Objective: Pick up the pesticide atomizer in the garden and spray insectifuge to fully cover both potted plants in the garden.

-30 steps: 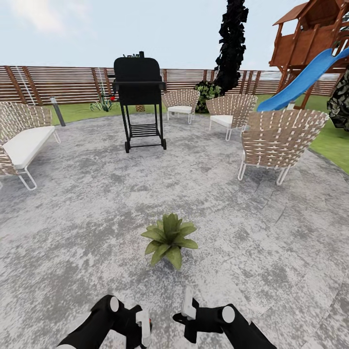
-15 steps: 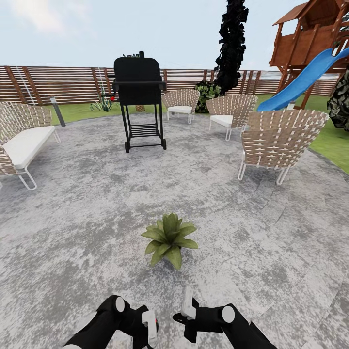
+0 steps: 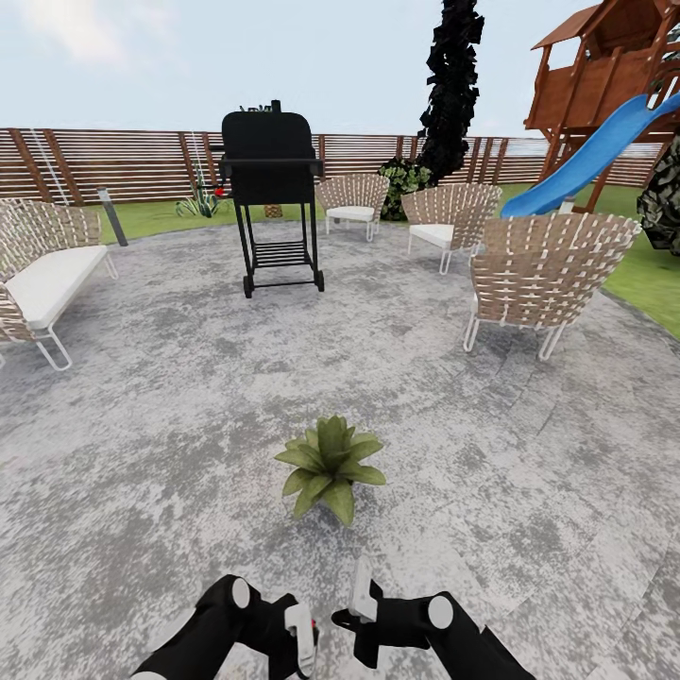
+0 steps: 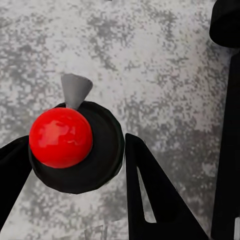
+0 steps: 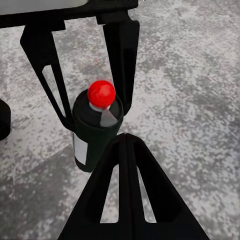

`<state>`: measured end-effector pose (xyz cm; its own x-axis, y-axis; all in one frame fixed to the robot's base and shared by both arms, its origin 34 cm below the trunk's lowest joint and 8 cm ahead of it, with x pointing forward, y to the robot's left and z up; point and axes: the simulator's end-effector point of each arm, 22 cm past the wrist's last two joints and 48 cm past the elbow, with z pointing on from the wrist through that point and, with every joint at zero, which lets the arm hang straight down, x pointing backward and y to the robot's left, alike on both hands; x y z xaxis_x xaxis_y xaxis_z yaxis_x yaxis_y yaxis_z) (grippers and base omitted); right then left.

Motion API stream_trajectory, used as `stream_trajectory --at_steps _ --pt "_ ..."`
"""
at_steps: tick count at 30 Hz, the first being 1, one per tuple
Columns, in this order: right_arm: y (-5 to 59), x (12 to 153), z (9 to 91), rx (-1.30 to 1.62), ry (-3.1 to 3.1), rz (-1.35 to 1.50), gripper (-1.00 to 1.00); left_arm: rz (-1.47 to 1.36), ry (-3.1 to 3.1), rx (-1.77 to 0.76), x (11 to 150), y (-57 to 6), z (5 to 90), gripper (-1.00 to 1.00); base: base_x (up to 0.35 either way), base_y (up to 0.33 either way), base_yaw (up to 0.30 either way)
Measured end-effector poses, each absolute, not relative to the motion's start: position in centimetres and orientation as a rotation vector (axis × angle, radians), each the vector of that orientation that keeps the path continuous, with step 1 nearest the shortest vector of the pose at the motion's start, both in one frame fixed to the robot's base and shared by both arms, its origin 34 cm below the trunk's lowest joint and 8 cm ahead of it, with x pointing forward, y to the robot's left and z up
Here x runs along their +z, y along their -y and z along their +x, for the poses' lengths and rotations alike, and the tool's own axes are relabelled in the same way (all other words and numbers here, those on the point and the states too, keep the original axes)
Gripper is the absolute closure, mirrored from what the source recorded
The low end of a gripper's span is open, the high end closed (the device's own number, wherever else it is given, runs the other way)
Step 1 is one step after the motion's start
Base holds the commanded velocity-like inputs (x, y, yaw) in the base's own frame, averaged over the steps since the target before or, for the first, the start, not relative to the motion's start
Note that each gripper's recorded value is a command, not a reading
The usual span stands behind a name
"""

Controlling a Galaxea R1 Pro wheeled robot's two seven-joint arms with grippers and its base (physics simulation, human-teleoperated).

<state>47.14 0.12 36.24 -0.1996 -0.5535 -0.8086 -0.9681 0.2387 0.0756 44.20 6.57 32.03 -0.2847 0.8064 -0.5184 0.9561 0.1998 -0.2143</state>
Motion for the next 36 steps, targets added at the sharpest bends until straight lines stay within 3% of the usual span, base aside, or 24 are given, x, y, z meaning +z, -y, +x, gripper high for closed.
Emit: stream_trajectory --at_steps 36 --pt "-0.2 36.3 47.2 0.801 -1.852 -1.394 1.00 1.622 -2.143 -0.798 33.2 -3.3 44.1 1.00 0.000 0.000 0.000"
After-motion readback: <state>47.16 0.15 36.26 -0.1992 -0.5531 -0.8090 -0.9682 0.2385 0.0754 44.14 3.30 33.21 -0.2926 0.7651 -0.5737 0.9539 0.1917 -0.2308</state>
